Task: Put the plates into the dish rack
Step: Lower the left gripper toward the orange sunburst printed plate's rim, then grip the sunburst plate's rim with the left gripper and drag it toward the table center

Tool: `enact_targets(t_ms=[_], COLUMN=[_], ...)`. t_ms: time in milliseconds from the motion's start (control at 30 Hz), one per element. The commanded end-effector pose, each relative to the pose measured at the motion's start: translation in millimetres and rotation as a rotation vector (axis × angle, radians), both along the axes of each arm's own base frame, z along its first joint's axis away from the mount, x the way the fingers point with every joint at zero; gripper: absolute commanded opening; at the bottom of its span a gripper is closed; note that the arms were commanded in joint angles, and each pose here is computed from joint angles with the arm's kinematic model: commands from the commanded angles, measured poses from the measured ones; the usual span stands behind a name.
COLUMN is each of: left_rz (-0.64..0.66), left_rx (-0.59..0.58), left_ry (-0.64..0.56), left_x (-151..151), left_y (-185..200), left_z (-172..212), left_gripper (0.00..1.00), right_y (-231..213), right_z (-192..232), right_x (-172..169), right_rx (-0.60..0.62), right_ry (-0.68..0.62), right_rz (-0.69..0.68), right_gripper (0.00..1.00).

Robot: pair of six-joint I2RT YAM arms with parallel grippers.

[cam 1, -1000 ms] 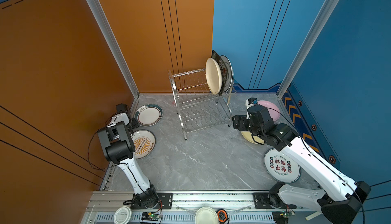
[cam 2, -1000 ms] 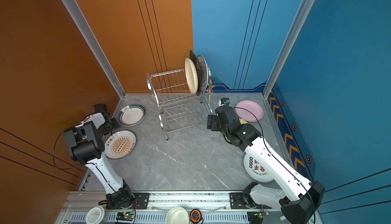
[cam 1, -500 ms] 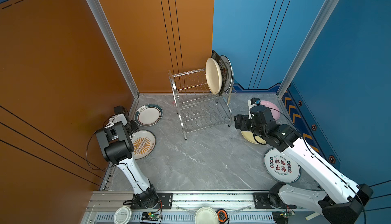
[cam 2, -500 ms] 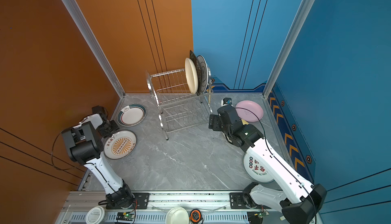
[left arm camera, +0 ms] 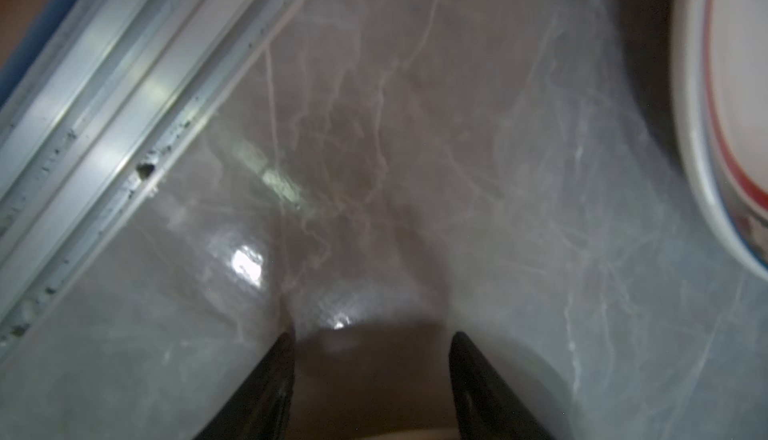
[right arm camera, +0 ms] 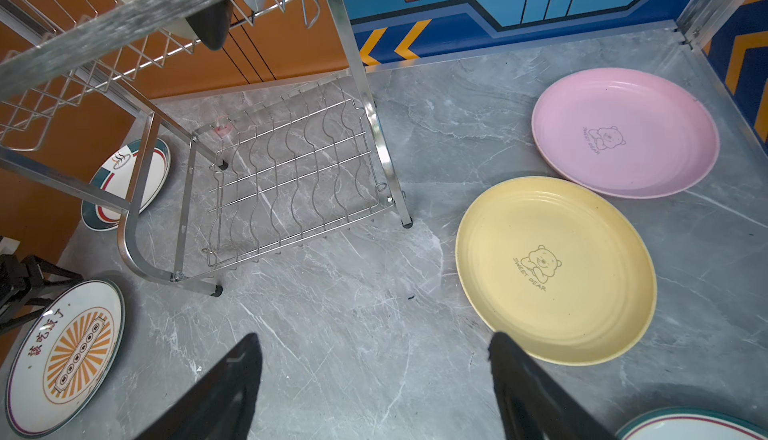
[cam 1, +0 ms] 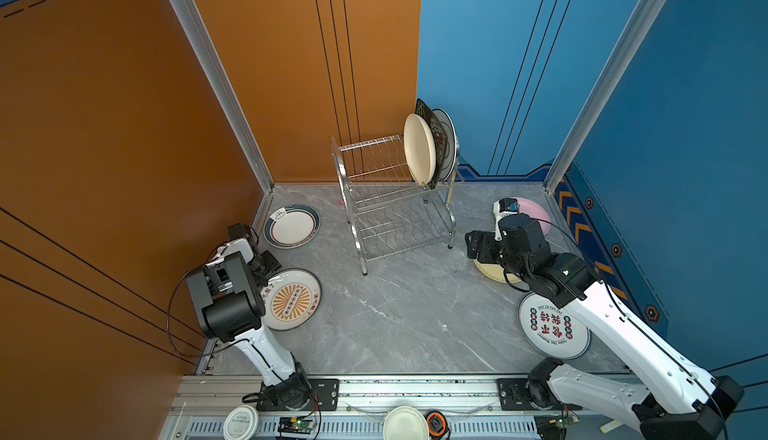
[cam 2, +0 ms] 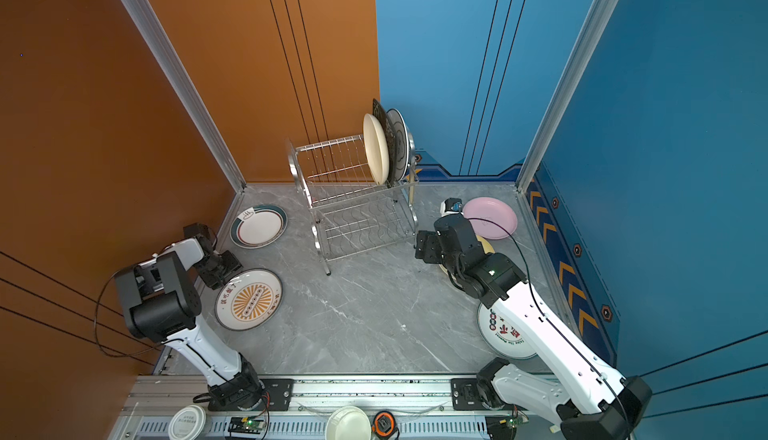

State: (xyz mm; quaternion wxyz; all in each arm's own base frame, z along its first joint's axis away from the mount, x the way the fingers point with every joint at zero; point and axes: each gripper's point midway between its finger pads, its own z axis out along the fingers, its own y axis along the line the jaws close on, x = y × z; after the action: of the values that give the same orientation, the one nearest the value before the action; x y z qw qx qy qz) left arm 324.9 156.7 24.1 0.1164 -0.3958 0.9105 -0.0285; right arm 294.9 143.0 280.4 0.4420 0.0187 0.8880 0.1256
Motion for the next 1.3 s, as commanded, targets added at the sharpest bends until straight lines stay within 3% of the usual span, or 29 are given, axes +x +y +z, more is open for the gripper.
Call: enact_targets(t_ms=[0, 100, 400, 533, 600, 733, 833, 1067, 1267], left_rz=[-0.002, -0.015, -0.086, -0.092, -0.057, -0.015, -0.008, -0.058, -0.099], left_rx=[-0.094, -0.133, -0.190, -0.183, -0.180, -0.207, -0.236, -0.289, -0.297], left_ry=[0.019, 0.042, 0.045, 0.023, -0.002, -0.052, -0.068, -0.084, -0.016], left_x=[-17.5, -35.6, -53.2, -61.4, -68.0, -76.9, -80.5, -79.5, -83.4], left_y=[-32.1, -55.7, -111.3, -110.5, -96.6, -79.9, -83.0, -101.7, -115.1], left_z=[-0.8, -7.1, -6.4, 0.8, 5.5, 16.0, 16.8, 16.9, 6.4], left_gripper=[0.61, 0.61, 0.62, 0.65, 0.71, 0.92, 1.00, 0.98, 0.98], right_y=[-3.3, -4.7, -8.2, -9.5, -10.8, -15.3, -16.1, -15.6, -20.9], right_z=[-0.5, -2.6, -3.5, -1.5, -0.2, 0.1, -0.8, 1.3, 4.9], right_x=[-4.5, -6.4, -14.5, -18.9, -22.0, -27.7, -29.5, -30.7, -34.9], right_rx=[0.016, 0.023, 0.039, 0.044, 0.043, 0.042, 0.044, 0.043, 0.043], right_ry=[-0.003, -0.004, -0.012, -0.018, -0.020, -0.024, -0.025, -0.031, -0.046], right_rz=[-0.002, -0.007, -0.008, -0.007, -0.006, -0.011, -0.010, 0.002, -0.002], right_gripper=[0.86, 0.86, 0.86, 0.86, 0.86, 0.86, 0.87, 0.87, 0.87])
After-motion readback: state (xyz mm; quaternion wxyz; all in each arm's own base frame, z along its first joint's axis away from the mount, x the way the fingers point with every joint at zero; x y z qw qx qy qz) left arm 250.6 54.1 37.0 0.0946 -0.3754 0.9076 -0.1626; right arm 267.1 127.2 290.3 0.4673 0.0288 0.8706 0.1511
